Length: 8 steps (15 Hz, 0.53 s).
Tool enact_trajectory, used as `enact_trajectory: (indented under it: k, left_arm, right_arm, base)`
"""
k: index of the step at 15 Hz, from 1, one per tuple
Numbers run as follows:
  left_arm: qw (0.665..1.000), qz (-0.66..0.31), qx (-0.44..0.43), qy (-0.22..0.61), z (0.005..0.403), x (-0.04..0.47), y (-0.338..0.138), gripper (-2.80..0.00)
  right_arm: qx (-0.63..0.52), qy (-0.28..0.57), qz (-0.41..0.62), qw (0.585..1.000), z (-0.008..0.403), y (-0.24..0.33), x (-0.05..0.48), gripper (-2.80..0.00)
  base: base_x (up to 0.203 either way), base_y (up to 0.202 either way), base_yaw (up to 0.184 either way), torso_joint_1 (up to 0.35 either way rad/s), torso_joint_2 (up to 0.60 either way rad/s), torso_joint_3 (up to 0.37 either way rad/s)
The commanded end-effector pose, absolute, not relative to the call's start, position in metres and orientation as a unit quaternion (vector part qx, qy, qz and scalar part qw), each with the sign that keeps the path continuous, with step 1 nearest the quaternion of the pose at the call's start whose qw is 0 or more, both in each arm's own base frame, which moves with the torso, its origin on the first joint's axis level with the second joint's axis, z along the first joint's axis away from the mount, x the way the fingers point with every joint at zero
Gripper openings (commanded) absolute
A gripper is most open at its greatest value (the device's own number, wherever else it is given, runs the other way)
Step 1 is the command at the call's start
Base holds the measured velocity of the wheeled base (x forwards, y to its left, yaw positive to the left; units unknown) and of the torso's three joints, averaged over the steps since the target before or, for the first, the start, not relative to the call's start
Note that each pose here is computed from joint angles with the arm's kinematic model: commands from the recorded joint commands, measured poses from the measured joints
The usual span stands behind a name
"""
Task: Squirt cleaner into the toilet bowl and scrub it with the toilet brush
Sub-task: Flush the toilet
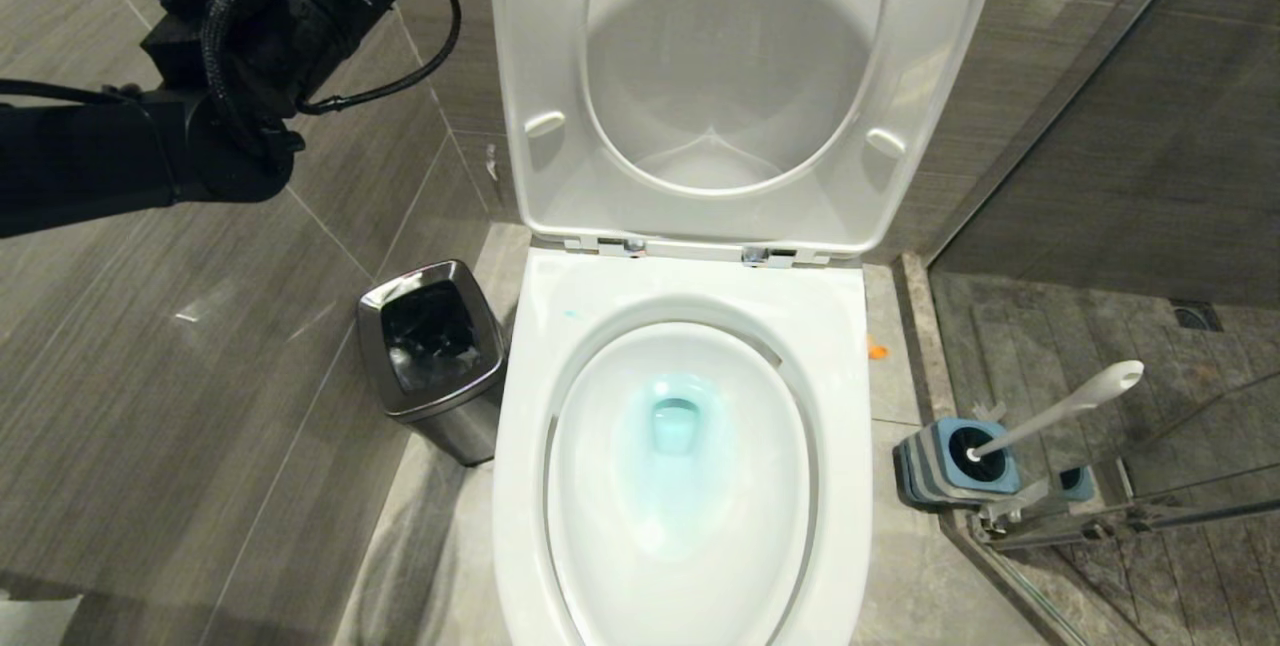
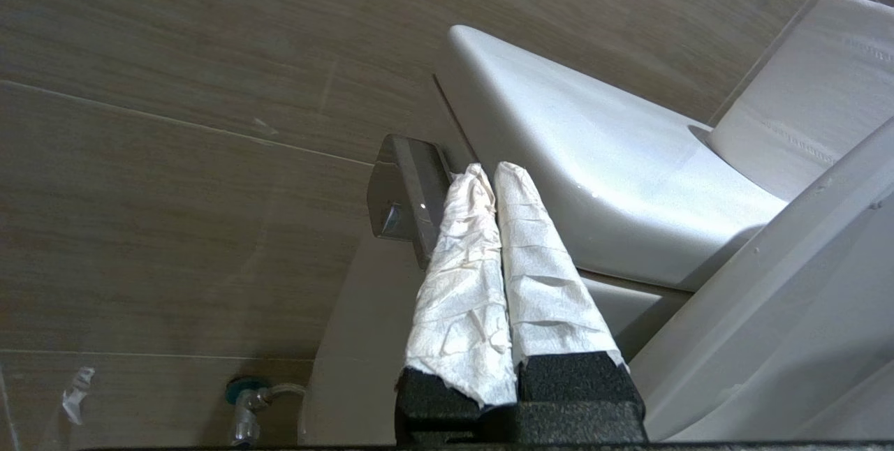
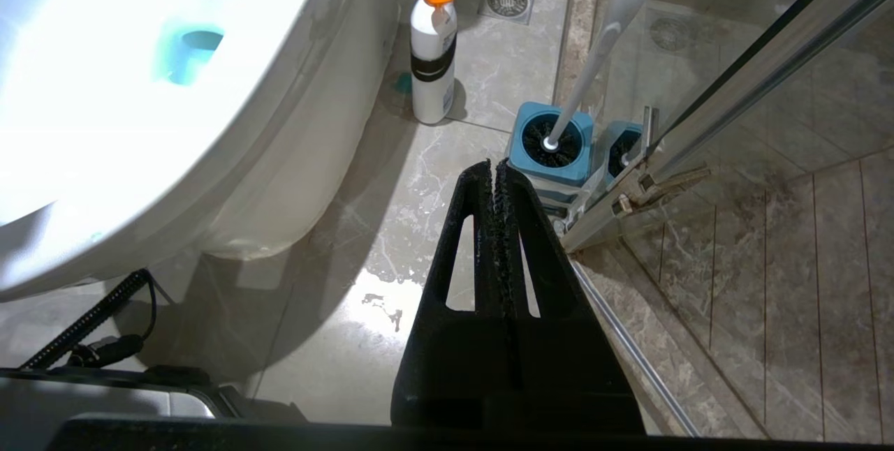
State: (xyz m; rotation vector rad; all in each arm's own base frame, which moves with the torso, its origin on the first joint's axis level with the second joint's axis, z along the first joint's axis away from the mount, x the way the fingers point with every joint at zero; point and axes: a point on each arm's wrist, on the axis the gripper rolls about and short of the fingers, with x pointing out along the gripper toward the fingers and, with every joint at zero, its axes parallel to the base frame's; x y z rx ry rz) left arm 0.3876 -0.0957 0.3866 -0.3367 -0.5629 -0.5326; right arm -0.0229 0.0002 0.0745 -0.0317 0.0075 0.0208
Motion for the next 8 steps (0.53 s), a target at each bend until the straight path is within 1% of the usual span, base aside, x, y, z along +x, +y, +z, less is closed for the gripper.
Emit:
enact_trajectory:
  k: [1,8]
  left_arm:
    - [0.912,-0.259,-0.163,-0.273,0.385,0.389,-0.096,-2.8]
    - [0.918,-0.259,-0.151,-0.259,0.371,0.401,-0.104,-2.8]
  right_arm:
    - [-0.016,0.005,0.011,1.0,0.074,0.0,-0.023,-2.8]
    - [-0.016,0.004,0.011,1.0,0.075,0.0,-0.023,-2.8]
  base:
    - [0.0,0.0,0.0,0.0,0.0,0.0]
    - [0.0,0.0,0.0,0.0,0.0,0.0]
